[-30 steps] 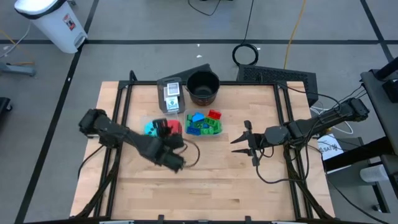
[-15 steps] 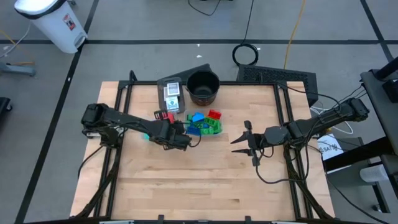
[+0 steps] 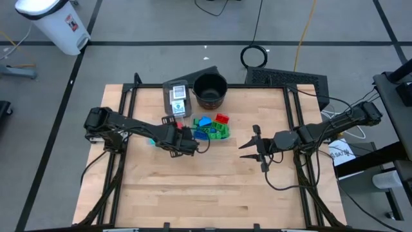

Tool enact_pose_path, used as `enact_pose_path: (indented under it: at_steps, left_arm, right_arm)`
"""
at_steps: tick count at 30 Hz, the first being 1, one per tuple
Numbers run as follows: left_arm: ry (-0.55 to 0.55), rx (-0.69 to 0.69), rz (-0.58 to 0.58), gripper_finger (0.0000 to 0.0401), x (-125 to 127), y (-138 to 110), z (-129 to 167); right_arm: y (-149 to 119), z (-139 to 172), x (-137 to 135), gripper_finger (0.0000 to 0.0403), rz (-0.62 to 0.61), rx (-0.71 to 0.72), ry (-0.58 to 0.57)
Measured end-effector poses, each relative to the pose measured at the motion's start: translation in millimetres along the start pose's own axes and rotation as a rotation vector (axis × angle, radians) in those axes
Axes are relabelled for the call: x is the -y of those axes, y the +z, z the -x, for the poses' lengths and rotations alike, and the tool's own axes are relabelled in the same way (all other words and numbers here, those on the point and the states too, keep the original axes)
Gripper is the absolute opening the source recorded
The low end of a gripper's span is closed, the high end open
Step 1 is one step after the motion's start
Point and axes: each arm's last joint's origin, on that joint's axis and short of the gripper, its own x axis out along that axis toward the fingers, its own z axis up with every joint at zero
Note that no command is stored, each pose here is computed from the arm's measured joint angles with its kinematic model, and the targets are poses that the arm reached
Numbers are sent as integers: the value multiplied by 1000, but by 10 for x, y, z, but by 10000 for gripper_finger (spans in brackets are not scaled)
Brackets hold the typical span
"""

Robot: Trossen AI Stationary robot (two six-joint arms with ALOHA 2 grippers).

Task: Pick & Place Toys
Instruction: Put the red dice into the left transparent bin, then return to Home Position

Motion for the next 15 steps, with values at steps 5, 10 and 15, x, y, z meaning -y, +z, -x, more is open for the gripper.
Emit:
enact_pose_path:
  at_steps: [5, 10, 15]
  left_arm:
    - [-5, -13, -104, 295, -23, 1, 42]
    - [-47, 43, 16, 314, -230, -19, 433]
    - [-199, 412, 146, 320, -557, -337, 1167]
  right_arm:
    - [0, 0, 0, 130, 0, 0, 0]
    - [0, 0, 0, 130, 0, 0, 0]
    - [-8, 0, -1, 130, 2, -8, 1]
